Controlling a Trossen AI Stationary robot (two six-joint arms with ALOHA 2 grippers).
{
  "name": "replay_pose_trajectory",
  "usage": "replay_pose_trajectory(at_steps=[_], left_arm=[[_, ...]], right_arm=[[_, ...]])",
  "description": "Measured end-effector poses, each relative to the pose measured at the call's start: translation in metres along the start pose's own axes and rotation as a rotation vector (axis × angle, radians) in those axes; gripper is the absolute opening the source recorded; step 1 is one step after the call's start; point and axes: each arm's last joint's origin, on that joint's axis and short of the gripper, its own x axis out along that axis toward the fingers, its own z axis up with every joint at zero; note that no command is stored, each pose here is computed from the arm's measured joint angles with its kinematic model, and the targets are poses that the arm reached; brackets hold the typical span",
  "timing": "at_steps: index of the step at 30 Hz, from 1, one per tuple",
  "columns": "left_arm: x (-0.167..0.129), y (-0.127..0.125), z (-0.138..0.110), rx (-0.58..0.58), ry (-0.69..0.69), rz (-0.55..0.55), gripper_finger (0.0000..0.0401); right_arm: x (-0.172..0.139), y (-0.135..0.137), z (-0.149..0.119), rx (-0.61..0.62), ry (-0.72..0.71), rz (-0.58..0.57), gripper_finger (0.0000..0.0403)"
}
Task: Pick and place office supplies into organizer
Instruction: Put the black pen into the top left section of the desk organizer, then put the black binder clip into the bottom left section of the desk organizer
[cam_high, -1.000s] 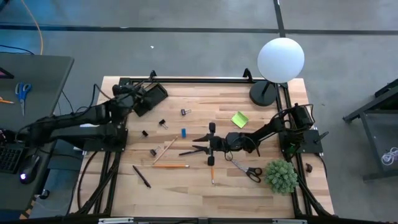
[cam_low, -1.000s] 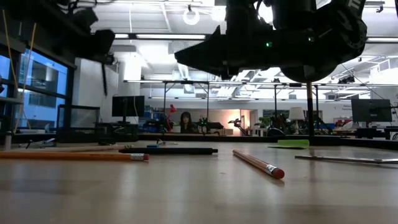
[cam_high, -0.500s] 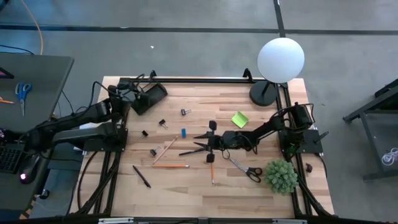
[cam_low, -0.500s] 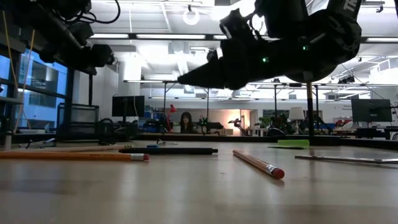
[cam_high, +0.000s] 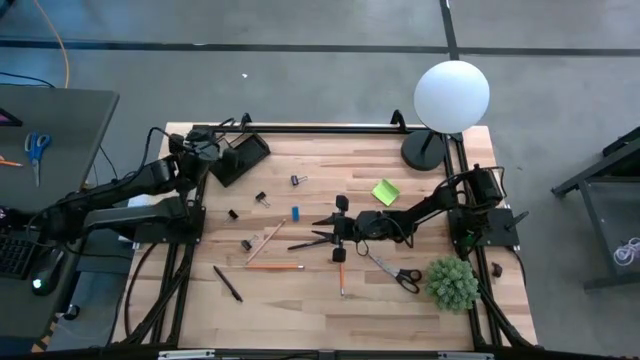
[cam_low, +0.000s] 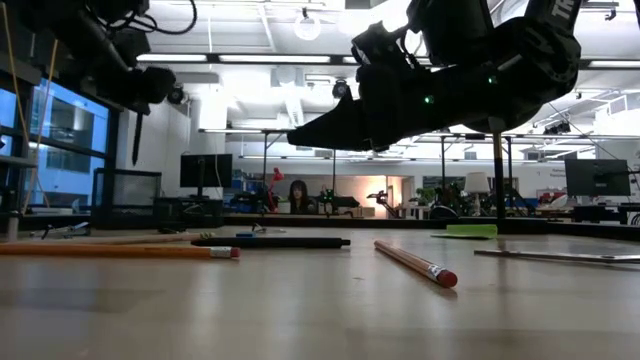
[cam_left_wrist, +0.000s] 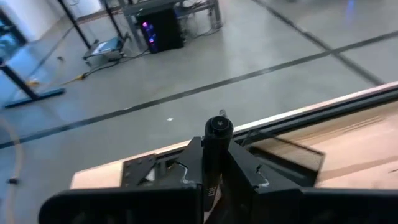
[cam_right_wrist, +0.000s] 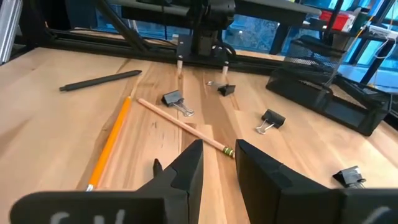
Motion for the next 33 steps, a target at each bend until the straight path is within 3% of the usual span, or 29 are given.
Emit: replay_pose_trajectory(at_steps=[5,17,20,24,29,33], left_arm=[[0.007,-0.009,-0.004,0.029,0.043,0.004,0.0033],[0.018,-0.023,-0.012,0.073,0.135,-0.033,0.0145],[0.016,-0.025,-0.011,0.089,0.159,-0.146,0.0163],[0.014,-0.034,-0.005,0.117,0.161,-0.413,0.0173],[0.02,-0.052,-0.015,0.155,0.004,-0.715,0.0174],[0.029,-0.065,-0.027,0.183,-0.063,-0.827,0.0174]], right_arm=[[0.0,0.0,-0.001,0.028,0.007,0.006,0.0085],[0.001,-0.004,-0.003,0.037,0.03,-0.053,0.0085],[0.002,-0.011,-0.004,0.055,0.033,-0.106,0.0084],[0.004,-0.03,-0.004,0.12,0.019,-0.172,0.0084],[0.011,-0.06,-0.002,0.208,-0.006,-0.189,0.0084],[0.013,-0.079,-0.001,0.182,-0.01,-0.194,0.0084]])
